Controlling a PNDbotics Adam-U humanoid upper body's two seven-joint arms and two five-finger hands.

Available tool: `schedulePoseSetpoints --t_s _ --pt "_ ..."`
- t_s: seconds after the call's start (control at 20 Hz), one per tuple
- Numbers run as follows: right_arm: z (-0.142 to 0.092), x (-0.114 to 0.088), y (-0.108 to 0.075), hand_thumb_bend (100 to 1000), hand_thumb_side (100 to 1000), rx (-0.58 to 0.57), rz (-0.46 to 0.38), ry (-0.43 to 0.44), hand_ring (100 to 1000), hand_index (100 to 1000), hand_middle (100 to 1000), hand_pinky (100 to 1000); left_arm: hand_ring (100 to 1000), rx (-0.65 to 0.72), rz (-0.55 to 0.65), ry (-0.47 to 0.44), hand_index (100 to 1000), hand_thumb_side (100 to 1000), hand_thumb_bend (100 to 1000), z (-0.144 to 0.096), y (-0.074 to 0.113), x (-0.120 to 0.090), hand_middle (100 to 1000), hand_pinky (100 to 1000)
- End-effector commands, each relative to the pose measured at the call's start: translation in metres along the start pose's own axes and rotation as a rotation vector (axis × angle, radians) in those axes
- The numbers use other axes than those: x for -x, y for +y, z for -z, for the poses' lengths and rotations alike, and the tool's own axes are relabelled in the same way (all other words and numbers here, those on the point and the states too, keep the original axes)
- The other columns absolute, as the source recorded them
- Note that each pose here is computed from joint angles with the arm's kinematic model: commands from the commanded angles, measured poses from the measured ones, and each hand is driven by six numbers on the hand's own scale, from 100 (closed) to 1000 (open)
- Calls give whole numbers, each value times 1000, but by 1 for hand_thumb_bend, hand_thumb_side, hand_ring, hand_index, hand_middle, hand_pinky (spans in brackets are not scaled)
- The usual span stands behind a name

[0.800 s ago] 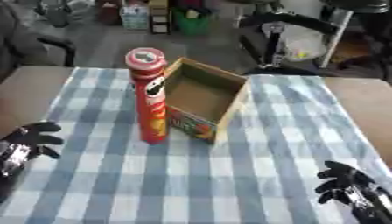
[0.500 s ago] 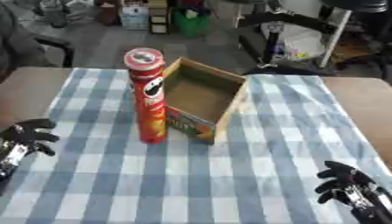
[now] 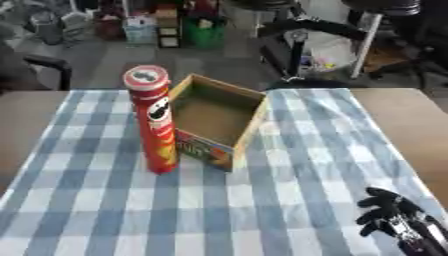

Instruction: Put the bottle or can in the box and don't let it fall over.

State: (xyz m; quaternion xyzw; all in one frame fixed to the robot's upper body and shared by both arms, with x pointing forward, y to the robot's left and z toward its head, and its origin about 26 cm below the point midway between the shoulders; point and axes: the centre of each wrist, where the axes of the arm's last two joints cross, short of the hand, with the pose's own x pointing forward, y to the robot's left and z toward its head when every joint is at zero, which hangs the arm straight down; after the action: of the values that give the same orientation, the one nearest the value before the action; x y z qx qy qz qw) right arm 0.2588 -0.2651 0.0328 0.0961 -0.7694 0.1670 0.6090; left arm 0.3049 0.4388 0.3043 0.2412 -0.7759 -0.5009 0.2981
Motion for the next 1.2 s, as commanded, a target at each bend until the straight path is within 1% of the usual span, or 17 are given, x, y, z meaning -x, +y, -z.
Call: schedulePoseSetpoints --t_s 0.05,0.1,0.15,0.2,0.25,0.3,0.5,0.65,0.85,1.0,1.2 --pt "2 -6 -4 100 602 -23 -30 -11 585 829 655 497 809 156 164 -25 929 600 321 14 31 6 845 795" --pt "2 -6 -4 100 602 -28 -31 -11 585 829 655 497 819 195 192 -38 936 605 353 22 33 10 855 814" --pt "2 -6 -4 100 602 -33 -31 -10 585 829 655 497 822 232 216 -53 938 605 364 32 34 13 858 820" --pt "2 -6 -4 100 602 -36 -32 -11 585 829 655 496 829 272 238 -81 944 609 398 43 33 15 865 837" --pt "2 -6 -4 100 602 -39 -33 -11 585 830 655 496 832 316 259 -94 946 613 409 53 32 18 869 843" --pt "2 -7 -4 100 603 -41 -33 -11 585 830 655 497 841 359 278 -107 950 616 442 65 29 20 877 863" --pt "3 -6 -3 100 605 -56 -29 -9 585 830 656 496 848 501 316 -168 951 634 474 112 11 27 883 868" --pt "5 -6 -2 100 605 -67 -23 -13 585 830 656 497 855 572 323 -192 953 661 504 138 -3 31 886 865" --pt "6 -7 -2 100 606 -70 -18 -19 586 830 656 497 861 662 340 -196 953 689 539 156 -25 35 884 844" --pt "7 -7 -2 100 608 -72 -15 -20 586 830 656 497 858 731 372 -189 950 698 563 163 -40 37 879 816" --pt "7 -7 -1 100 609 -78 -12 -20 586 830 656 497 849 796 395 -184 946 702 575 169 -58 42 871 803"
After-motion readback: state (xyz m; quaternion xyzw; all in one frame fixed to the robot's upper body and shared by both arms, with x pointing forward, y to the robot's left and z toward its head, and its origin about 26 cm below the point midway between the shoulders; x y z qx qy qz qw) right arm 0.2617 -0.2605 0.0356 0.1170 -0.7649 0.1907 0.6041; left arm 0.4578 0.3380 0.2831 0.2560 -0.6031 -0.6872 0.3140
